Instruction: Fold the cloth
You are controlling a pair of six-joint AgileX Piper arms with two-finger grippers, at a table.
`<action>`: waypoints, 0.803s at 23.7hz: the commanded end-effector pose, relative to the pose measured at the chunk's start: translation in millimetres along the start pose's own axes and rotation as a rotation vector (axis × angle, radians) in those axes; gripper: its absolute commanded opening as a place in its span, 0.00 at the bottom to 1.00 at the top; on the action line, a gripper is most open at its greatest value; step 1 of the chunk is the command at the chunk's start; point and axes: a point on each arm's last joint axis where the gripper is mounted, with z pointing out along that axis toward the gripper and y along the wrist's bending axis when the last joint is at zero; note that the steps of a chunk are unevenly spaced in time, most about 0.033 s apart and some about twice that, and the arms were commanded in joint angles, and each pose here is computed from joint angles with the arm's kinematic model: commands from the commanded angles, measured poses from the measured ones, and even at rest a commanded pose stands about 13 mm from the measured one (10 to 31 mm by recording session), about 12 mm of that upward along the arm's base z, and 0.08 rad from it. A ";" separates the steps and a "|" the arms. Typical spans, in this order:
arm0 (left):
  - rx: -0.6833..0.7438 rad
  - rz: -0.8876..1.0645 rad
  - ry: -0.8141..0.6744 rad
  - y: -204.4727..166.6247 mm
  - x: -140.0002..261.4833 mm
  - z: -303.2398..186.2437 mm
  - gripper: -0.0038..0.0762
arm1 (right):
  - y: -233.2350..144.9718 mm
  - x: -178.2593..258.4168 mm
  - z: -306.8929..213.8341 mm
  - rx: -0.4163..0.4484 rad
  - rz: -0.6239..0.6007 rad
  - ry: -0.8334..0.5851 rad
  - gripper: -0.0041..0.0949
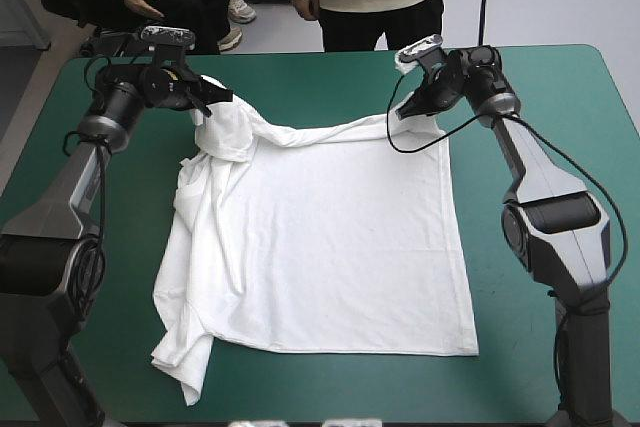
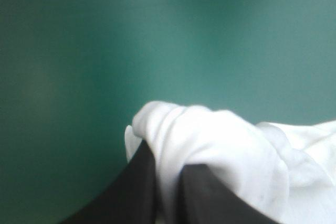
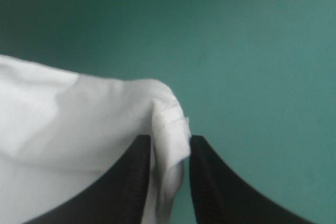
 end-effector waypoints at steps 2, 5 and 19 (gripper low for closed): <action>-0.021 -0.016 -0.189 1.9 -22.9 -6.7 0.17 | -23.4 -35.3 -31.8 0.132 -0.001 -0.210 0.55; -0.037 -0.003 -0.223 3.5 -23.7 1.3 0.39 | -40.9 -38.6 -38.6 0.189 0.011 -0.257 0.57; -0.101 0.050 -0.122 -1.1 -29.0 -180.1 0.65 | -42.9 -35.0 -195.7 -0.056 0.128 -0.271 0.55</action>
